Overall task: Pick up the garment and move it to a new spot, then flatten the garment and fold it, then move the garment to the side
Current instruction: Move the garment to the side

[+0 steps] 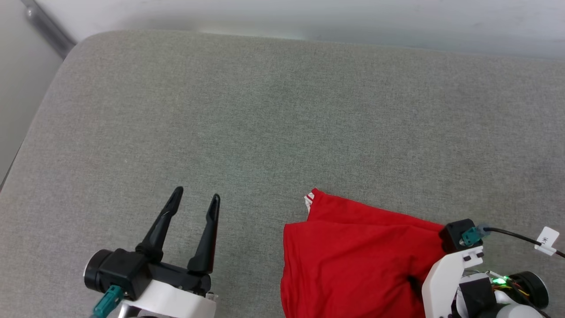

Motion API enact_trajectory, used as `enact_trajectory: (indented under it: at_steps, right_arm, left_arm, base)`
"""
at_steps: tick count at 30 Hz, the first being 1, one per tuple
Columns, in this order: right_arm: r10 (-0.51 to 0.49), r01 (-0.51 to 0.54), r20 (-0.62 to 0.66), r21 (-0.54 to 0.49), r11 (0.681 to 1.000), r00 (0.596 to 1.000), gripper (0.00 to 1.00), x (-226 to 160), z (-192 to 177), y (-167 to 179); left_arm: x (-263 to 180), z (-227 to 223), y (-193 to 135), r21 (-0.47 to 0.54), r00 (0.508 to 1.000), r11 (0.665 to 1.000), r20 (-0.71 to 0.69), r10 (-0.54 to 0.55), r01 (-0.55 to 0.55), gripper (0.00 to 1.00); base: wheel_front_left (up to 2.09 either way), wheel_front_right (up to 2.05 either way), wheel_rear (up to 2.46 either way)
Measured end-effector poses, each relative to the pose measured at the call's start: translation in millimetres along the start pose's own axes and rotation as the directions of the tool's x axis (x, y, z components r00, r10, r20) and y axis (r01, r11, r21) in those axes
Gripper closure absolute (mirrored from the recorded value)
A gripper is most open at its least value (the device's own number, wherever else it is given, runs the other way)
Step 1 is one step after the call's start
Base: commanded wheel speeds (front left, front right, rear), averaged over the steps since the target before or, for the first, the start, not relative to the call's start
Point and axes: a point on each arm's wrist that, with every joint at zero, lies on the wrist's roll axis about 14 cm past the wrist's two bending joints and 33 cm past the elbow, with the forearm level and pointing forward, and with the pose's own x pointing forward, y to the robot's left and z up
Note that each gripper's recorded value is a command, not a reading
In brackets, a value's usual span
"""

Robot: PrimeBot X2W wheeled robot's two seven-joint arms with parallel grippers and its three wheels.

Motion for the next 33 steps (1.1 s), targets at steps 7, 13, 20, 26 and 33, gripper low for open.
enact_trajectory:
  at_steps: [7,13,20,26,33]
  right_arm:
    - [0.000,0.002,0.051,-0.046,0.999,0.999,1.00,3,10,2]
    - [-0.078,0.104,0.128,-0.205,0.973,0.989,1.00,-16,29,-20]
    - [-0.302,0.351,0.181,-0.399,0.847,0.936,1.00,-76,44,-104]
    - [-0.424,0.471,0.208,-0.454,0.756,0.882,1.00,-113,51,-153]
    - [-0.550,0.553,0.160,-0.476,0.684,0.820,1.00,-132,43,-219]
  left_arm:
    - [2,-3,-10,-0.007,0.999,0.999,-0.007,-0.035,0.035,0.00]
    - [13,-3,-26,-0.022,0.996,0.995,0.005,-0.094,0.094,0.00]
    - [39,-8,-86,-0.080,0.961,0.958,0.025,-0.276,0.277,0.00]
    - [56,-22,-127,-0.084,0.909,0.905,0.014,-0.418,0.417,0.00]
    - [86,-41,-172,-0.104,0.824,0.818,0.034,-0.565,0.565,0.00]
  base:
    - [0.00,0.00,0.00]
    - [0.00,0.00,0.00]
    - [0.00,0.00,0.00]
    - [0.00,0.00,0.00]
    - [0.00,0.00,0.00]
